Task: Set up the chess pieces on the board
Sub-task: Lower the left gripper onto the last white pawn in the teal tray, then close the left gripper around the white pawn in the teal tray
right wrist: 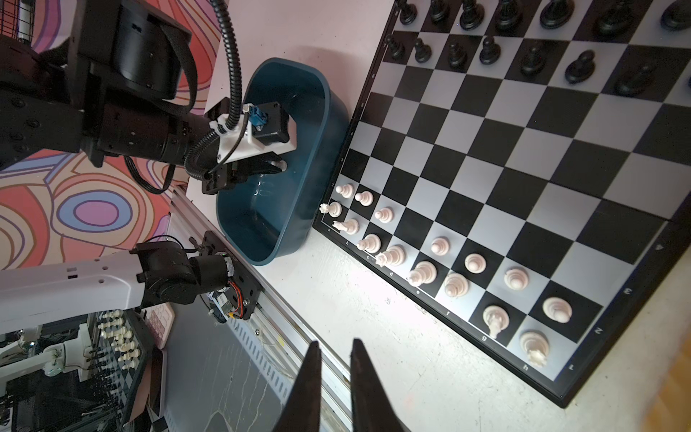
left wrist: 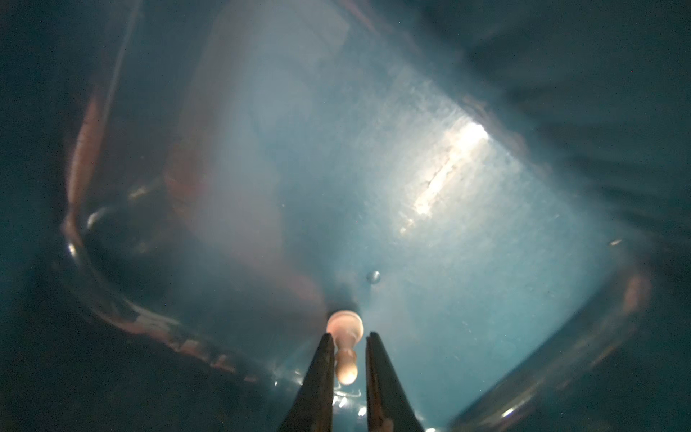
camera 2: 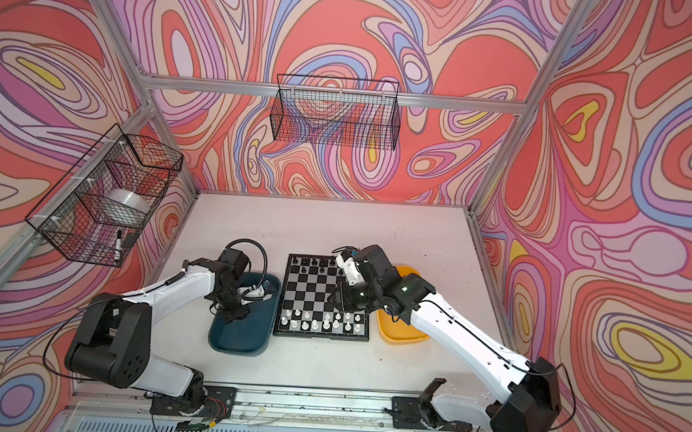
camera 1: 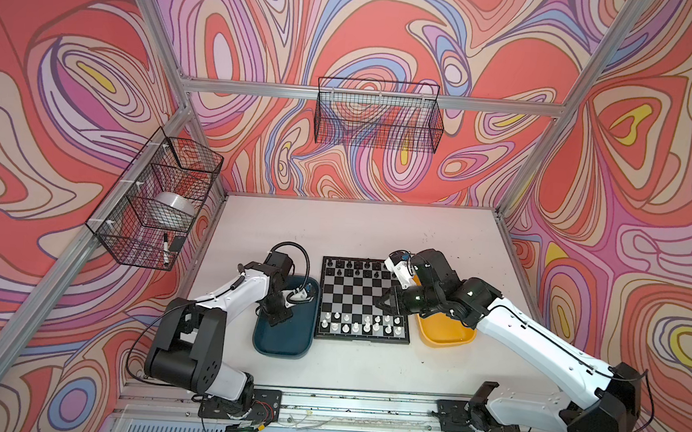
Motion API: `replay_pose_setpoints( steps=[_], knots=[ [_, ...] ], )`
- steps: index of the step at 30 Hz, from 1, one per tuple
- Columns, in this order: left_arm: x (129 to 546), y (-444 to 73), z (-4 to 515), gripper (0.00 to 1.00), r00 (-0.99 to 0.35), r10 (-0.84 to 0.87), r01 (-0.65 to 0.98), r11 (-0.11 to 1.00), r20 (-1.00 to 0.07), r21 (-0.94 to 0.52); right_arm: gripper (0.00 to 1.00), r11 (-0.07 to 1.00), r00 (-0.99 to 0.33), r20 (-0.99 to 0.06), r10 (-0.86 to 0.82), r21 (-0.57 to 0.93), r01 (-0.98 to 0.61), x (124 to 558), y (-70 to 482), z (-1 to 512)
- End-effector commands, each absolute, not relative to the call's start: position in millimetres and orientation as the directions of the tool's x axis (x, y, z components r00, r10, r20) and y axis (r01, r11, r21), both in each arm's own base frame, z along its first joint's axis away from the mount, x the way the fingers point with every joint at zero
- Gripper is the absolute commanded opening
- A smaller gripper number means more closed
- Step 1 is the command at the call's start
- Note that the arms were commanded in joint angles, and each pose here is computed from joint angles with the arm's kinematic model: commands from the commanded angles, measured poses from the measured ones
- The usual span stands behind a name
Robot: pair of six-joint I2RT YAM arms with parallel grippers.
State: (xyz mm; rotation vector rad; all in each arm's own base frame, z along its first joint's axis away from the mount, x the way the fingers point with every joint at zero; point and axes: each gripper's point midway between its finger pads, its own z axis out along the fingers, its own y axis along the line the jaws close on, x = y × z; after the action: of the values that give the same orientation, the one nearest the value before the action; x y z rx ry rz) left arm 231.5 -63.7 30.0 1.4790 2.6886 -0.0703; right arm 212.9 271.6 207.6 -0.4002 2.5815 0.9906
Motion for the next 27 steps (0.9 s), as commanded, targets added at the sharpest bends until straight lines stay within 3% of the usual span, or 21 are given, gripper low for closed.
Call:
replay_pose_setpoints(
  steps=[1,27],
  knots=[
    [230.9,-61.5,27.5,0.18,-0.529,0.845,0.848,0.531,-0.078,-0.004,0.15,0.72,-0.896,-0.424,-0.13,0.581,-0.379,210.8,268.6,207.9],
    [231.2,-56.5,27.1,0.18,-0.517,0.853,0.854,0.52,-0.073,0.032,0.15,0.723,-0.896,-0.422,-0.14,0.575,-0.383,211.9,269.5,206.7]
  ],
)
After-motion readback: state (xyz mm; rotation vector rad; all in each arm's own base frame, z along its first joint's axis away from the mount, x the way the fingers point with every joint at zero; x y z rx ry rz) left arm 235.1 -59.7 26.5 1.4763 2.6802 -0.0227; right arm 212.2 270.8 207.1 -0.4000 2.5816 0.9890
